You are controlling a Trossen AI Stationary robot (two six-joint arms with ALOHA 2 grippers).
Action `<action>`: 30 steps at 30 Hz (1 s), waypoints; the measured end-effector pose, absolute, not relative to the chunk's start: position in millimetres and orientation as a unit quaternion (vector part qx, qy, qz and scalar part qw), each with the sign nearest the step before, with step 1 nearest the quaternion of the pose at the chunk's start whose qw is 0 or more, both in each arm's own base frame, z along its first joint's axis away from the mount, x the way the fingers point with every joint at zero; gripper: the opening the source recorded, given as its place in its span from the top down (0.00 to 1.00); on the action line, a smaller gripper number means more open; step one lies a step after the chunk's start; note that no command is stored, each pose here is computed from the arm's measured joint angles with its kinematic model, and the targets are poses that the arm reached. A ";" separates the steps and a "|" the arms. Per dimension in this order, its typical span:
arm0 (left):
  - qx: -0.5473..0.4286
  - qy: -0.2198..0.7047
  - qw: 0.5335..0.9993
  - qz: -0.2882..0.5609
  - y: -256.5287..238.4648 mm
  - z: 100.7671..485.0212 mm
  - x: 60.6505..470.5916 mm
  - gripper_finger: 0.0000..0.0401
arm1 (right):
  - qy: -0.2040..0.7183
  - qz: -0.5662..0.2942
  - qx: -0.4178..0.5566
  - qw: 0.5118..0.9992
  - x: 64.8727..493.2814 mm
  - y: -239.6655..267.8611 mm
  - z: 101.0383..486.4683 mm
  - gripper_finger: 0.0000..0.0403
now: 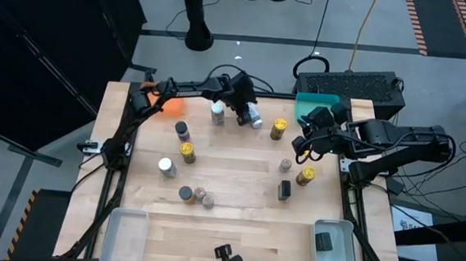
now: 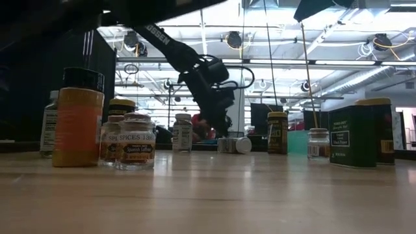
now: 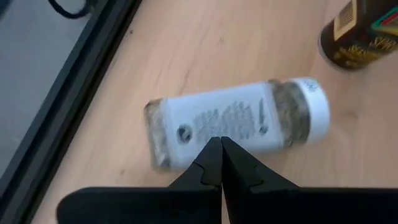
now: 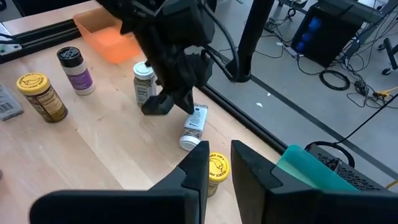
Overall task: Sort spices by type
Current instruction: Put the white seasoning bottle into the orange bin
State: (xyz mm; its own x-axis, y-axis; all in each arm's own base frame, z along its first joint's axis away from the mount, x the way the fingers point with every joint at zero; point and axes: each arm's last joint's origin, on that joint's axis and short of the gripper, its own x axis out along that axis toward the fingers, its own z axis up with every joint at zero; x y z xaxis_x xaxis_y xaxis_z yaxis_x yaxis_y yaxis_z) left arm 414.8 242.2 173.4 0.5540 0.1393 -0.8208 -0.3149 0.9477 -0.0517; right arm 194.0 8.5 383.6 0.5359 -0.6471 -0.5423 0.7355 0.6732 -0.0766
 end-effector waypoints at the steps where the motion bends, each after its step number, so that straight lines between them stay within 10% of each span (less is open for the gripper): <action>1: -0.101 0.457 0.876 0.121 243.7 173.7 413.0 1.00 | 0.275 -0.396 0.080 0.873 194.0 8.5 383.6 0.88; 30: -0.147 0.389 0.894 0.163 231.1 188.0 429.7 0.96 | 0.277 -0.398 0.073 0.872 194.2 6.8 383.7 0.88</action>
